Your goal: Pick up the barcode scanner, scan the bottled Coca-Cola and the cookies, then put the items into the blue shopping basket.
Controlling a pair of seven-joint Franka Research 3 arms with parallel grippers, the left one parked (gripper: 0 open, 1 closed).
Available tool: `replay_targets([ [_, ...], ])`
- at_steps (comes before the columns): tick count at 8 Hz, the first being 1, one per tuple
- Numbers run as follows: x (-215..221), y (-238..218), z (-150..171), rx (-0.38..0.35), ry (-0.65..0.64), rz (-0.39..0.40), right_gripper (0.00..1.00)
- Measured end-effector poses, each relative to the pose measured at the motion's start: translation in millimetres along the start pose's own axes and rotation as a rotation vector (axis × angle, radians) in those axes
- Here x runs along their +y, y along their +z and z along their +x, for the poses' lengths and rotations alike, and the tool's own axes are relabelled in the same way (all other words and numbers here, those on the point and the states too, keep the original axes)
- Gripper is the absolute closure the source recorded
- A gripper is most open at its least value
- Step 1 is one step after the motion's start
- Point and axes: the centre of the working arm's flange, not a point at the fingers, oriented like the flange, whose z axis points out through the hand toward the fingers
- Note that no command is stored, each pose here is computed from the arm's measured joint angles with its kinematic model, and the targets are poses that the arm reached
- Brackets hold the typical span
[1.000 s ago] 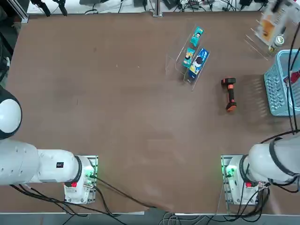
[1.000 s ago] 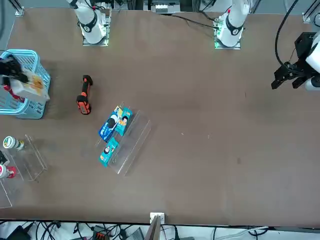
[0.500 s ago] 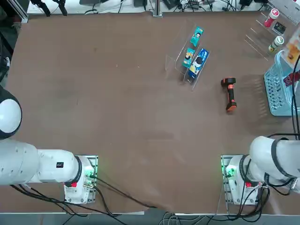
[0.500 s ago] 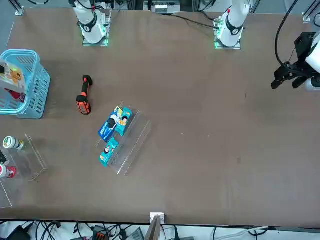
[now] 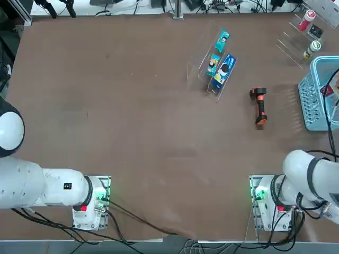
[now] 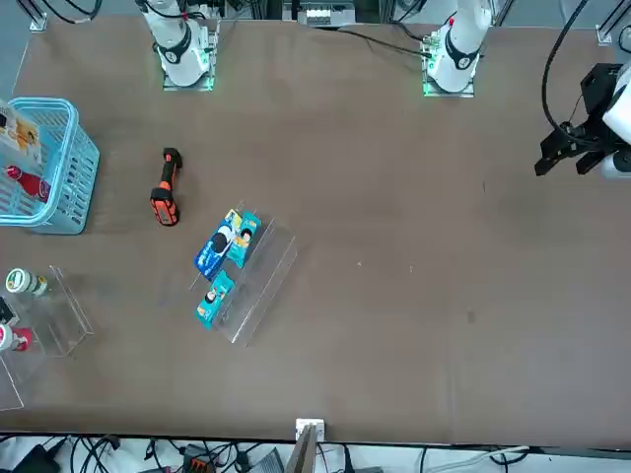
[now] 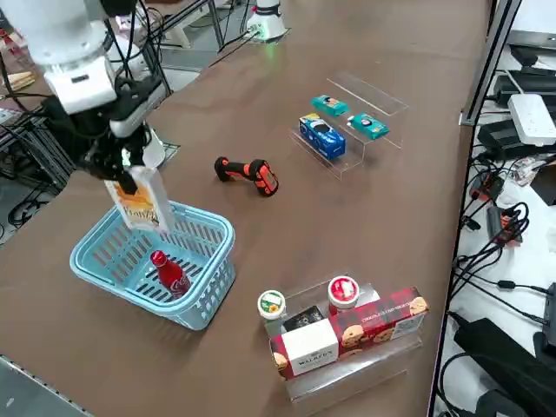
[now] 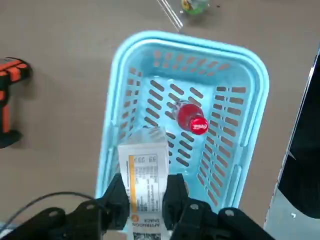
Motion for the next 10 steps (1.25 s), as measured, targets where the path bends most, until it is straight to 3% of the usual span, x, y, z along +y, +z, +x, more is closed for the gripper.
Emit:
replay_targets([
  [5,17,92,6,0.001,0.012,0.024,0.63],
  [7,22,118,11,-0.003,0.014,0.04,0.56],
  [8,22,123,12,-0.003,0.017,0.048,0.49],
  [10,21,119,15,0.006,0.018,0.049,0.13],
])
